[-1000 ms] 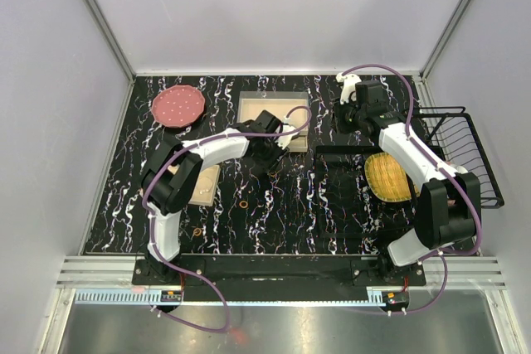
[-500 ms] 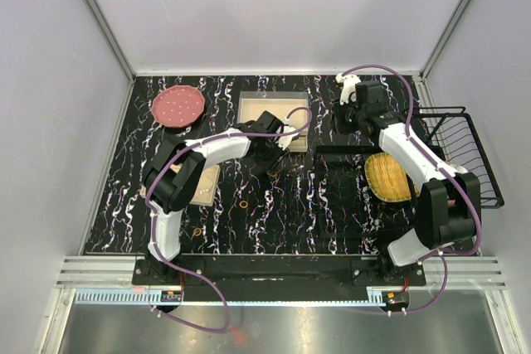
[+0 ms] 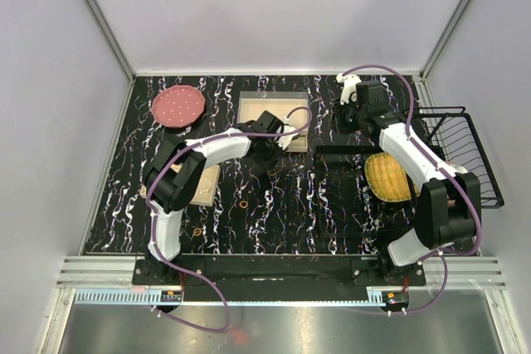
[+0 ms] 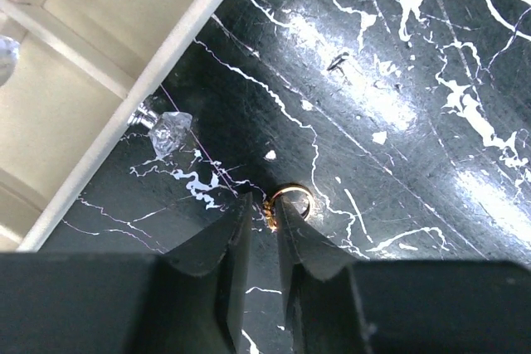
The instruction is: Organize the mixed jewelry
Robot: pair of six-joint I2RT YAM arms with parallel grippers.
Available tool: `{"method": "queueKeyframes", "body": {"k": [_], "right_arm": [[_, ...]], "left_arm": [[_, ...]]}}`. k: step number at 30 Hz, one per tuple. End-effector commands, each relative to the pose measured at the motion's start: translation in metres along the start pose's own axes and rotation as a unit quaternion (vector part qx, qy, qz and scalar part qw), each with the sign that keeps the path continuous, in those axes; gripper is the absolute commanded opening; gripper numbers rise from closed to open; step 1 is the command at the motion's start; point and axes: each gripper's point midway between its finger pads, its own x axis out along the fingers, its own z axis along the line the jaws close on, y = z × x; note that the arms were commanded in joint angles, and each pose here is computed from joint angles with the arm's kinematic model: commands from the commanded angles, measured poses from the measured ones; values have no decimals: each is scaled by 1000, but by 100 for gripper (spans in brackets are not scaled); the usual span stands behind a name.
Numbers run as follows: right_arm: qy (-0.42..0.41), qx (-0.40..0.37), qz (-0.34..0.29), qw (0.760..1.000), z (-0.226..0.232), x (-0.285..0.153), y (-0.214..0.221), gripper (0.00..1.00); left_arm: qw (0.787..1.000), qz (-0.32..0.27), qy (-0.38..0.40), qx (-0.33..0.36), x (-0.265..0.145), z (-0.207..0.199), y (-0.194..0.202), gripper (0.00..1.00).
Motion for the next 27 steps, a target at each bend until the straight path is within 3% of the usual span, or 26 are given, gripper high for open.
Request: {"method": "queueKeyframes", "body": {"k": [1, 6, 7, 15, 21, 27], "right_arm": [[1, -2, -40, 999, -1, -12, -22, 32], [1, -1, -42, 999, -1, -12, -23, 32], [1, -1, -43, 999, -1, -13, -24, 32], [-18, 1, -47, 999, 6, -17, -26, 32], [-143, -2, -36, 989, 49, -26, -23, 36], [-287, 8, -22, 958, 96, -46, -18, 40]], "left_arm": [[1000, 6, -7, -4, 4, 0, 6, 20], [1000, 8, -9, 0, 4, 0, 8, 9], [1000, 8, -9, 1, 4, 0, 8, 0], [1000, -28, -10, 7, -25, -4, -3, 0], [995, -97, -16, 22, -71, -9, -27, 0], [981, -186, -46, 27, -124, -7, -57, 0]]}}
